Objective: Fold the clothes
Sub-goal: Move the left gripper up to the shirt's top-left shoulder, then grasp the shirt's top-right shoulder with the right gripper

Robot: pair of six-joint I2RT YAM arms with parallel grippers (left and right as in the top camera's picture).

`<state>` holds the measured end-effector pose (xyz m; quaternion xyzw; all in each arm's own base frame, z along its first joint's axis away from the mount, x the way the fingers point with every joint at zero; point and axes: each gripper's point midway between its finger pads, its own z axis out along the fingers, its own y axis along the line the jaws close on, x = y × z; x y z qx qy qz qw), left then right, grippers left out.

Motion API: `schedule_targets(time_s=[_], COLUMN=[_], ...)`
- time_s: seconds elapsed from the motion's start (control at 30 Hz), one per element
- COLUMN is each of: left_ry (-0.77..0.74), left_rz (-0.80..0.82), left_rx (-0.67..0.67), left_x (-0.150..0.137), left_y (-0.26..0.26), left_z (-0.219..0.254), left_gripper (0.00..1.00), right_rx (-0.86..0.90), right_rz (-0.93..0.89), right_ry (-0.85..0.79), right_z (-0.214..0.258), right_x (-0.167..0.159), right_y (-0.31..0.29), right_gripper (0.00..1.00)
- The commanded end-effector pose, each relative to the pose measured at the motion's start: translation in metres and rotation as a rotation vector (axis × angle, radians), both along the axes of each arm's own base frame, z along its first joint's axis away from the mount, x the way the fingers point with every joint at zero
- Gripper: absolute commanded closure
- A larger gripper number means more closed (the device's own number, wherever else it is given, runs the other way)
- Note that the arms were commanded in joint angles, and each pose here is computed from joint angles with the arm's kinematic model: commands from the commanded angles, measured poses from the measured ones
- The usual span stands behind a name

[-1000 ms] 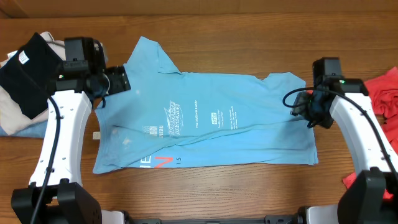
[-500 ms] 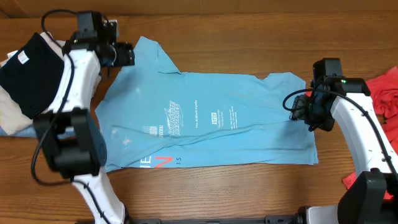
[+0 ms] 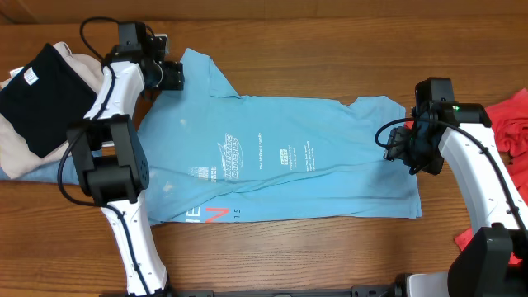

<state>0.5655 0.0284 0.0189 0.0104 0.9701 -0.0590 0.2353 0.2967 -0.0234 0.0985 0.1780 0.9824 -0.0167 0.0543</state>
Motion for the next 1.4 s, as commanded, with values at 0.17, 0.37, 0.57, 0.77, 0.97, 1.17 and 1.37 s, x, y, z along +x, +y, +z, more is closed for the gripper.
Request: schedule_targets(time_s=[0.17,0.37,0.57,0.77,0.97,1.17,1.37], left_ry=[0.024,0.152,0.293,0.328,0.35,0.364,0.37], left_rz=[-0.048,-0.041,0.073,0.09,0.13,0.15,0.161], left_rx=[-0.072,-0.124,-0.189,-0.21,-0.224,-0.231,-0.234], left_x=[0.0,-0.029,-0.056,-0.062,-0.064,-0.067,-0.068], left_y=[-0.018,-0.027,-0.024,-0.02,-0.021,-0.021,-0.021], left_z=[-0.015,-0.024,-0.024,-0.01,-0.009,-0.009,-0.009], left_gripper=[0.58,0.89,0.96,0.96,0.95,0.96,0.96], right_rx=[0.002,-0.001,-0.024,-0.041,-0.083,-0.111,-0.117], right_rz=[0.0,-0.001,0.028,0.132,0.218,0.246,0.242], right_ry=[-0.01,-0.05,-0.266,-0.44,-0.471,-0.55,-0.577], right_z=[0.002,0.003,0.017,0.022,-0.02,-0.046,-0.069], right_x=[0.002,0.012,0.064,0.116,0.155,0.19,0.205], right_y=[-0.001,-0.001,-0.006,-0.004,-0.009,-0.012,-0.014], right_gripper=[0.33,0.34,0.33,0.28,0.23,0.18,0.18])
